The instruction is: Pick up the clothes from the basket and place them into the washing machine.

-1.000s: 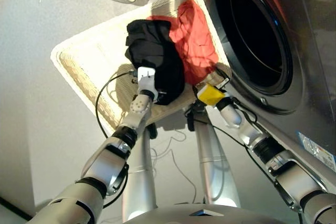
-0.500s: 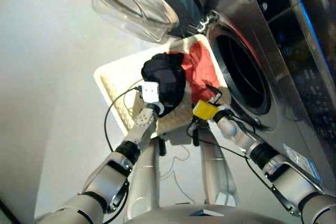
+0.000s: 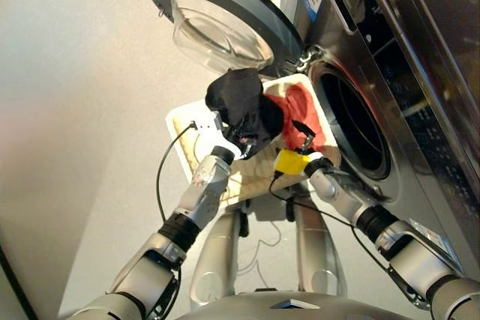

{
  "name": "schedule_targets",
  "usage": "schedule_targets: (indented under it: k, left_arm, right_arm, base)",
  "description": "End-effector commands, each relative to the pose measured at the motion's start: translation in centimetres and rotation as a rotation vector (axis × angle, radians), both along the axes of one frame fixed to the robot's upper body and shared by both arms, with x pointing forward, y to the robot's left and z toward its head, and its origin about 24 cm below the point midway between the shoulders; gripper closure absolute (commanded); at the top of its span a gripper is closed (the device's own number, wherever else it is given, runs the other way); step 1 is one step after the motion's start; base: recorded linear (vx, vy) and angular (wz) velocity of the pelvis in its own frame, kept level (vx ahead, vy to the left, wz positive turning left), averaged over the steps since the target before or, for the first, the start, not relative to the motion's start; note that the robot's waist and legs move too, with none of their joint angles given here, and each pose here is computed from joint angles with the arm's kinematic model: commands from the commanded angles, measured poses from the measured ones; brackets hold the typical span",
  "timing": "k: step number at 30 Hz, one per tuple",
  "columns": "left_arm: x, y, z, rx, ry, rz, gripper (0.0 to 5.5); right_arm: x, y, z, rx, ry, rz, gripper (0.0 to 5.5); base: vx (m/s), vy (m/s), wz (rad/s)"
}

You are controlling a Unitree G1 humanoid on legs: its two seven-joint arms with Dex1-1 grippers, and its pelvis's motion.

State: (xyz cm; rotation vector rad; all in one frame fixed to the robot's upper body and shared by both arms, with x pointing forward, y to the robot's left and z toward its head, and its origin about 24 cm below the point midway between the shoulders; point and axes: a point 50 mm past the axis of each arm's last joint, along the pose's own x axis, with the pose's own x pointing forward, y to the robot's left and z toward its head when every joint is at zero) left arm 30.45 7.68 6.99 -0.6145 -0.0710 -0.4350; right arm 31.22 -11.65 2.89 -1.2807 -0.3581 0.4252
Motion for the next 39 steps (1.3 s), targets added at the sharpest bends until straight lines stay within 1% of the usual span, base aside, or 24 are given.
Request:
schedule_targets:
  k: [1, 5, 6, 8, 10, 11, 13, 15, 20, 22, 26, 34, 35, 36, 37, 38, 39]
  left_arm:
    - [-1.6, -1.6, 3.0, -0.143, -0.119, -0.101, 5.50]
    - [-2.2, -1.8, 2.7, -0.136, -0.111, -0.145, 5.50]
    - [-2.6, -2.1, 2.4, -0.138, -0.093, -0.175, 5.50]
    - [-2.7, -2.3, 2.2, -0.135, -0.083, -0.192, 5.50]
    - [-3.1, -2.5, 1.9, -0.145, -0.059, -0.213, 5.50]
    - [-3.2, -2.6, 1.6, -0.126, -0.052, -0.222, 5.50]
    - [-3.3, -2.6, 1.3, -0.120, -0.040, -0.223, 5.50]
    - [-3.3, -2.2, 0.7, -0.088, -0.022, -0.198, 5.50]
    - [-3.5, -1.9, 0.3, -0.057, -0.013, -0.205, 5.50]
    - [-3.6, -1.8, 0.5, -0.038, -0.026, -0.230, 5.50]
    - [-3.7, -2.0, 0.5, -0.041, -0.023, -0.254, 5.50]
    - [-4.4, -2.5, 0.1, 0.001, -0.011, -0.373, 5.50]
    - [-4.5, -2.6, 0.1, -0.001, -0.009, -0.387, 5.50]
    - [-4.6, -2.5, 0.0, 0.002, -0.008, -0.401, 5.50]
    - [-4.7, -2.5, 0.0, 0.005, -0.007, -0.411, 5.50]
    - [-4.8, -2.6, 0.1, 0.005, -0.006, -0.425, 5.50]
    - [-4.8, -2.6, 0.0, 0.006, -0.005, -0.434, 5.50]
  right_arm:
    - [0.4, 2.6, 2.8, -0.024, -0.245, 0.096, 0.00]
    - [0.5, 2.9, 3.5, -0.036, -0.324, 0.109, 0.00]
    - [0.7, 3.4, 4.1, -0.042, -0.372, 0.120, 0.00]
    - [0.9, 3.7, 4.5, -0.050, -0.388, 0.125, 0.00]
    - [1.2, 4.0, 5.8, -0.050, -0.442, 0.136, 0.00]
    - [1.3, 3.9, 6.6, -0.033, -0.487, 0.128, 0.00]
    - [1.3, 3.9, 7.0, -0.012, -0.508, 0.124, 0.00]
    - [1.1, 4.1, 7.6, 0.029, -0.544, 0.117, 0.00]
    - [1.1, 4.7, 8.1, 0.039, -0.557, 0.139, 0.00]
    - [1.2, 5.3, 8.4, -0.001, -0.570, 0.174, 0.00]
    - [1.2, 6.0, 8.9, -0.045, -0.595, 0.218, 0.00]
    - [0.7, 8.9, 9.6, -0.162, -0.601, 0.405, 0.00]
    - [0.6, 9.2, 9.5, -0.178, -0.591, 0.432, 0.45]
    - [0.5, 9.5, 9.5, -0.198, -0.589, 0.455, 3.15]
    - [0.5, 9.6, 9.5, -0.211, -0.584, 0.468, 4.92]
    - [0.4, 9.7, 9.4, -0.227, -0.576, 0.487, 5.50]
    - [0.3, 9.9, 9.4, -0.235, -0.567, 0.499, 5.50]
  base:
    - [0.000, 0.000, 0.000]
    - [0.000, 0.000, 0.000]
    - [0.000, 0.000, 0.000]
    - [0.000, 0.000, 0.000]
    - [0.000, 0.000, 0.000]
    - [0.000, 0.000, 0.000]
    - [0.000, 0.000, 0.000]
    - [0.000, 0.000, 0.000]
    - [0.000, 0.000, 0.000]
    - [0.000, 0.000, 0.000]
    - [0.000, 0.000, 0.000]
    - [0.000, 0.000, 0.000]
    - [0.000, 0.000, 0.000]
    - [0.000, 0.000, 0.000]
    - [0.000, 0.000, 0.000]
    - [0.000, 0.000, 0.000]
    - [0.000, 0.000, 0.000]
